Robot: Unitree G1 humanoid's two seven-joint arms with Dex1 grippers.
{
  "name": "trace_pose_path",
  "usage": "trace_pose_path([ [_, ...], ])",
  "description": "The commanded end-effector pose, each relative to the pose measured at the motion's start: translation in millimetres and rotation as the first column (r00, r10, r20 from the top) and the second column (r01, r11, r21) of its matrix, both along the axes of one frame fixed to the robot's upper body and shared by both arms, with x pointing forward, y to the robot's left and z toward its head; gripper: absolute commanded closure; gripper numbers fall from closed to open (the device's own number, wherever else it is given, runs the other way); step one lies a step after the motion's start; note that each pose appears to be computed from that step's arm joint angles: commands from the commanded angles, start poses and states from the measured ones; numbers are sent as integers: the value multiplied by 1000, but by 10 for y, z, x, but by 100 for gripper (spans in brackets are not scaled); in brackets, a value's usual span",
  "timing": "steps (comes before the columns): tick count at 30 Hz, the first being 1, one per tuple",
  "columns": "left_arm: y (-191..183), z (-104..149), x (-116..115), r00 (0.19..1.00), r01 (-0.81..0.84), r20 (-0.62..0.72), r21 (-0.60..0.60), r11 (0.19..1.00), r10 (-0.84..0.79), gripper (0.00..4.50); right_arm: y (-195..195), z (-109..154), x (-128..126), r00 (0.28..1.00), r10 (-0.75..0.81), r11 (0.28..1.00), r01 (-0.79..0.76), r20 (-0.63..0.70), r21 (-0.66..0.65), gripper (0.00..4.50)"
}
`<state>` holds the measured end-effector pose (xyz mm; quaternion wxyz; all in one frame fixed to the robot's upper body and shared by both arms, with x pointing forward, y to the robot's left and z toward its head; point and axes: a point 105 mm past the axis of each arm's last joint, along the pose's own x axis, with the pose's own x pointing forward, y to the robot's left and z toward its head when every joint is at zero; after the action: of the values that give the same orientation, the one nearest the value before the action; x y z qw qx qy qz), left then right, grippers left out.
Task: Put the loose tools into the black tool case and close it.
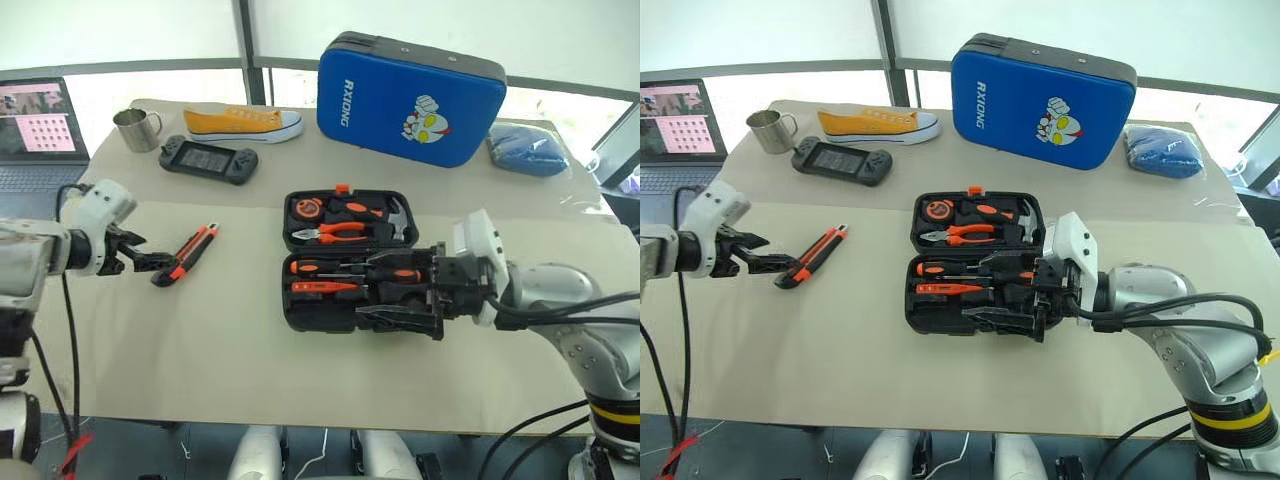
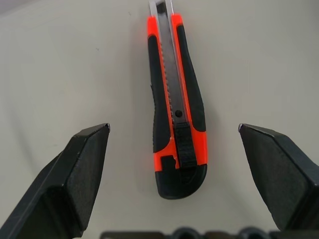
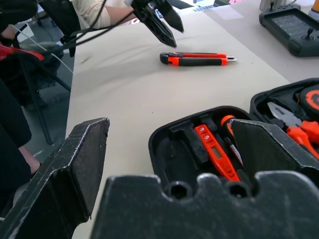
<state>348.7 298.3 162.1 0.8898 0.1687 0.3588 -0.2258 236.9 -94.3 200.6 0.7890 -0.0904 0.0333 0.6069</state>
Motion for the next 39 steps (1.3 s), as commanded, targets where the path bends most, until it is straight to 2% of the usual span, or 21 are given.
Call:
trace_pose_path([
  [1,55,-150,127,998,10,-59,102,995,-4,4,33,83,-97,999,-7,1000,6,39,18,0],
  [8,16,-357,201,991,30,-137,103,994,-16,4,23,78,-122,998,-30,999,30,46,12,0],
  [12,41,-372,221,990,3,-140,75,997,8,96,8,77,-120,998,-39,999,38,51,8,0],
  [17,-23,-201,308,998,26,-60,24,999,-24,266,-24,82,-106,997,-54,999,54,59,0,0],
  [20,-250,75,395,986,148,76,-31,988,-146,269,-53,78,-101,996,-67,998,67,60,-8,0],
  [21,-441,230,394,963,243,138,-64,968,-233,269,-68,75,-101,996,-74,997,75,59,-11,0],
  [23,-941,529,252,875,463,221,-122,878,-431,269,-103,63,-115,995,-90,996,91,52,-17,0],
  [25,-1305,628,34,776,621,230,-110,776,-588,270,-128,44,-137,994,-99,995,100,44,-23,0],
  [28,-1683,581,-243,622,777,205,-41,628,-756,270,-164,5,-176,993,-112,993,113,31,-38,0],
  [32,-2030,407,-422,529,847,140,-31,530,-837,270,-225,-78,-235,991,-131,988,131,11,-75,0],
  [36,-2284,209,-570,470,882,49,-58,468,-881,270,-290,-160,-294,989,-149,982,148,1,-121,0],
  [39,-2385,34,-566,482,875,-20,-47,483,-876,270,-300,-167,-325,987,-159,980,158,-2,-123,0],
])
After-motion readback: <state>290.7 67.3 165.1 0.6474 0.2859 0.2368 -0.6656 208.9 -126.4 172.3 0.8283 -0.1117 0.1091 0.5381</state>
